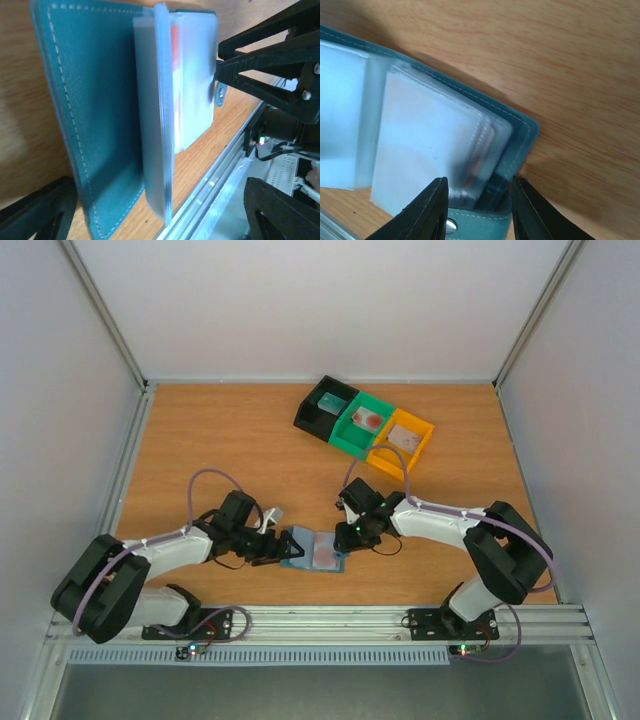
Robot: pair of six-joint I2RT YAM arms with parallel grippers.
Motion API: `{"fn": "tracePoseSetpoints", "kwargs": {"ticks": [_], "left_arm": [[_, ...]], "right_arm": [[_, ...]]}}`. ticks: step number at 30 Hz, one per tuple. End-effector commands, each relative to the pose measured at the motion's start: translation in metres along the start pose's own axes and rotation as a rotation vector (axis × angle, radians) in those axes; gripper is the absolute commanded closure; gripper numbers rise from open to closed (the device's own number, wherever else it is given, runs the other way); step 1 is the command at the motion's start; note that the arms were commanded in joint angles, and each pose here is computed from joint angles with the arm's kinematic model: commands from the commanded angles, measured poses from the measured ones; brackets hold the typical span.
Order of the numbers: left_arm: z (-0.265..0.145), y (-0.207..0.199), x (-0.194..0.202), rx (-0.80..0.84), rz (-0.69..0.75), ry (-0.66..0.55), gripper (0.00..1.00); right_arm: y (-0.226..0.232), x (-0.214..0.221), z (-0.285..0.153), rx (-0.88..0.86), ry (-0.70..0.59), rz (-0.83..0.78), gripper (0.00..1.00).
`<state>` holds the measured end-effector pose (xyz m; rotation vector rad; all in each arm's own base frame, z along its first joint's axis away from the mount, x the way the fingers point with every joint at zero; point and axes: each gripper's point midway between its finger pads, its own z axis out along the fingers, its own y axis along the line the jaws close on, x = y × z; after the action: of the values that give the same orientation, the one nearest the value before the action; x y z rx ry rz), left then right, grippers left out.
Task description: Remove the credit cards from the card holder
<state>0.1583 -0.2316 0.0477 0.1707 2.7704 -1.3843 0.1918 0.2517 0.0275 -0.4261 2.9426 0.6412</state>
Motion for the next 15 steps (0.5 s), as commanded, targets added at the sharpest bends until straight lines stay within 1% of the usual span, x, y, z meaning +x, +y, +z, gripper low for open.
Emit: {"fn": "tracePoseSetpoints", "kwargs": {"ticks": [1, 3, 4, 6, 9, 12, 13, 15], "left_arm": [[0.008, -0.002, 0.0, 0.013, 0.0, 0.012, 0.13], [0.009, -0.006, -0.005, 0.019, 0.02, -0.003, 0.23], [0.009, -0.008, -0.008, 0.017, 0.026, -0.009, 0.29], [0.009, -0.015, -0.016, 0.033, 0.058, -0.04, 0.46], [0.01, -0.014, -0.017, 0.025, 0.06, -0.046, 0.64], [0.008, -0.012, -0.017, 0.011, 0.057, -0.059, 0.92], [0.007, -0.013, -0.017, 0.01, 0.061, -0.067, 0.99], [0.002, -0.019, -0.018, 0.027, 0.086, -0.085, 1.0]], "right_arm": [[0.015, -0.005, 0.007, -0.075, -0.006, -0.002, 0.64], [0.018, -0.008, 0.008, -0.081, -0.002, -0.002, 0.65], [0.018, -0.009, 0.009, -0.08, 0.001, -0.001, 0.64], [0.018, -0.01, 0.009, -0.074, 0.002, -0.002, 0.64], [0.016, -0.01, 0.009, -0.065, 0.0, -0.006, 0.64], [0.011, -0.007, 0.006, -0.033, 0.014, -0.026, 0.63], [0.007, -0.008, 0.002, -0.003, 0.011, -0.031, 0.63], [0.0, -0.014, -0.013, 0.07, -0.024, -0.107, 0.62]]}}
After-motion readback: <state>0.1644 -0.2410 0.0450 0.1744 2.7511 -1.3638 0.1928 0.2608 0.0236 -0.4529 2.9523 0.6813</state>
